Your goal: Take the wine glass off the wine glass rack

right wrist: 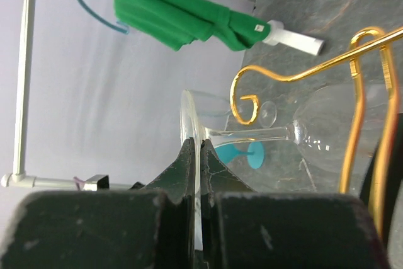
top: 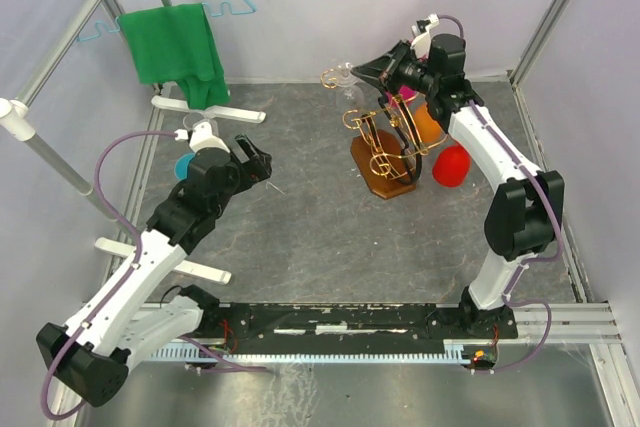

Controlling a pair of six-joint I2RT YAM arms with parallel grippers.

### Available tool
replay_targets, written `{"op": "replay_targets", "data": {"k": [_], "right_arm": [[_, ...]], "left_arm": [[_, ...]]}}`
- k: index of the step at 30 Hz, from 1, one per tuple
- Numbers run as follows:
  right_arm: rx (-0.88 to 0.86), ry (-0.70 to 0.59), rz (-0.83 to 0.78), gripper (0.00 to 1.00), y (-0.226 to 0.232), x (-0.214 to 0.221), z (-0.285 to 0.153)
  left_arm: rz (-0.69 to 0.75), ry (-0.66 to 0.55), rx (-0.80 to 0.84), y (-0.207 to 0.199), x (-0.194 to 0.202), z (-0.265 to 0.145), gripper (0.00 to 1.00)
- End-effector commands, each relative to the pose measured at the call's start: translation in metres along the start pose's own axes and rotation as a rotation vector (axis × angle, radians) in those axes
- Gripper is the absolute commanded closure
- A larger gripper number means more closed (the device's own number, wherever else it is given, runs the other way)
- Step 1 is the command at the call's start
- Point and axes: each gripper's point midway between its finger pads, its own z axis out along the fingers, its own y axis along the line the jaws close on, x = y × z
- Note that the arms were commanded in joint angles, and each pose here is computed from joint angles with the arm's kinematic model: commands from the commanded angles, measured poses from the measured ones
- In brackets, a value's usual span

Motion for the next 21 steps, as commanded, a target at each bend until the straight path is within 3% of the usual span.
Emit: {"op": "replay_targets", "data": {"k": [1,11,21], "right_arm": [[-0.183,0.012,-0.065,0.99,0.067,0.0,-0.019],[-0.184,0.109,-0.09,0.99,0.083,0.026,-0.027],[-0.329,0.319,-0.255,0.99,0.143,0.095,-0.058]], "left_arm": [[-0.054,-0.046,0.063,-0.022,-0.023,-0.004,0.04],[-0.059,-0.075,0.048,-0.02,-0.033,-0.005,0.03],[-0.06,-0.042,0.068,-0.038,-0.088,0.004,0.02]]}}
